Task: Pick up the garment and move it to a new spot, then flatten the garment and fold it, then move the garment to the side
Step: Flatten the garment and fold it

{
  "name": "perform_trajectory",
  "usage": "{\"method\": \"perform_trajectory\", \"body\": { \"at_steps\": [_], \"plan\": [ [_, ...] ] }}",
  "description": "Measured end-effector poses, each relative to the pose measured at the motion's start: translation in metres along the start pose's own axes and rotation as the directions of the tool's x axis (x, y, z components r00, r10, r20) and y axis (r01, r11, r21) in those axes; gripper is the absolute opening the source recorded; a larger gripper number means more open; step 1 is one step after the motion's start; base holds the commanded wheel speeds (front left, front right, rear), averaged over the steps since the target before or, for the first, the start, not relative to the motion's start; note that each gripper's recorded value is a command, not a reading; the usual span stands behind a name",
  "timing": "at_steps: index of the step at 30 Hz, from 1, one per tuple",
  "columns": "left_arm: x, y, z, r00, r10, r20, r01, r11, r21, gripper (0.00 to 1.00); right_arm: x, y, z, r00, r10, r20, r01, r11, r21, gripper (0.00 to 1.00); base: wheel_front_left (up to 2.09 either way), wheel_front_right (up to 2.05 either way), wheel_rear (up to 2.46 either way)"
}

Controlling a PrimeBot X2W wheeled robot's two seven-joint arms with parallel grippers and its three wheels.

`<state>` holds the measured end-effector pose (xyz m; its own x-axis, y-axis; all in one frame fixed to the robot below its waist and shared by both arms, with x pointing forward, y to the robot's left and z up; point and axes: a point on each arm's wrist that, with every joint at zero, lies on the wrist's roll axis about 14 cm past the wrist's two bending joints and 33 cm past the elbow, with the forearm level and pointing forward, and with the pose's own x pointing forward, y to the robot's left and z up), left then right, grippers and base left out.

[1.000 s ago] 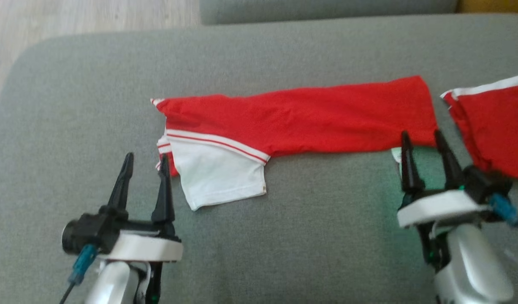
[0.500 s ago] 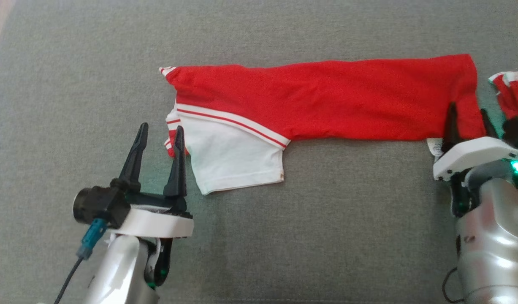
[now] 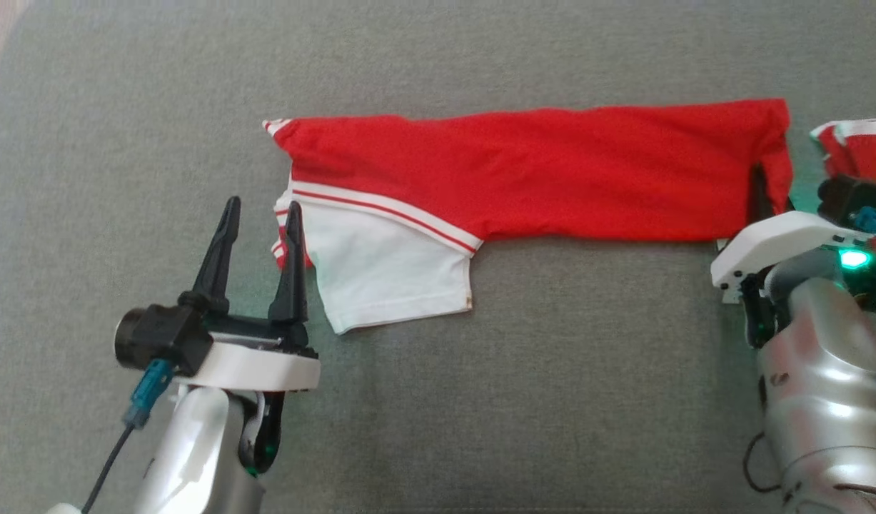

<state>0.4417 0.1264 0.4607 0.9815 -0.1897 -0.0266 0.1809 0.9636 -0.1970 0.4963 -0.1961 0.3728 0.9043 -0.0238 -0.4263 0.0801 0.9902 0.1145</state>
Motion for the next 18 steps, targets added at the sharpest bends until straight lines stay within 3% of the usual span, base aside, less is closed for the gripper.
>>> {"method": "perform_trajectory", "body": {
  "at_steps": [3, 10, 13, 18],
  "plan": [
    [0.0, -0.008, 0.007, 1.0, -0.02, 0.018, 0.02, 1.0, -0.004, 1.0, -0.008, -0.017, 0.016, 0.999, -0.032, 0.04, 0.033, 0.999, -0.033, 0.0, 0.0, 0.0, 0.0],
    [-0.005, -0.018, 0.023, 0.997, -0.045, 0.057, 0.046, 0.999, -0.003, 1.0, -0.039, -0.096, 0.065, 0.973, -0.174, 0.15, 0.193, 0.973, -0.124, 0.0, 0.0, 0.0, 0.0],
    [-0.011, -0.018, 0.027, 0.997, -0.038, 0.066, 0.038, 0.999, -0.002, 1.0, -0.042, -0.082, 0.08, 0.973, -0.141, 0.186, 0.167, 0.977, -0.134, 0.0, 0.0, 0.0, 0.0],
    [-0.029, -0.011, 0.027, 0.998, -0.009, 0.062, 0.009, 1.0, -0.003, 1.0, -0.044, -0.023, 0.098, 0.974, -0.008, 0.227, 0.042, 0.988, -0.146, 0.0, 0.0, 0.0, 0.0]
  ]
}}
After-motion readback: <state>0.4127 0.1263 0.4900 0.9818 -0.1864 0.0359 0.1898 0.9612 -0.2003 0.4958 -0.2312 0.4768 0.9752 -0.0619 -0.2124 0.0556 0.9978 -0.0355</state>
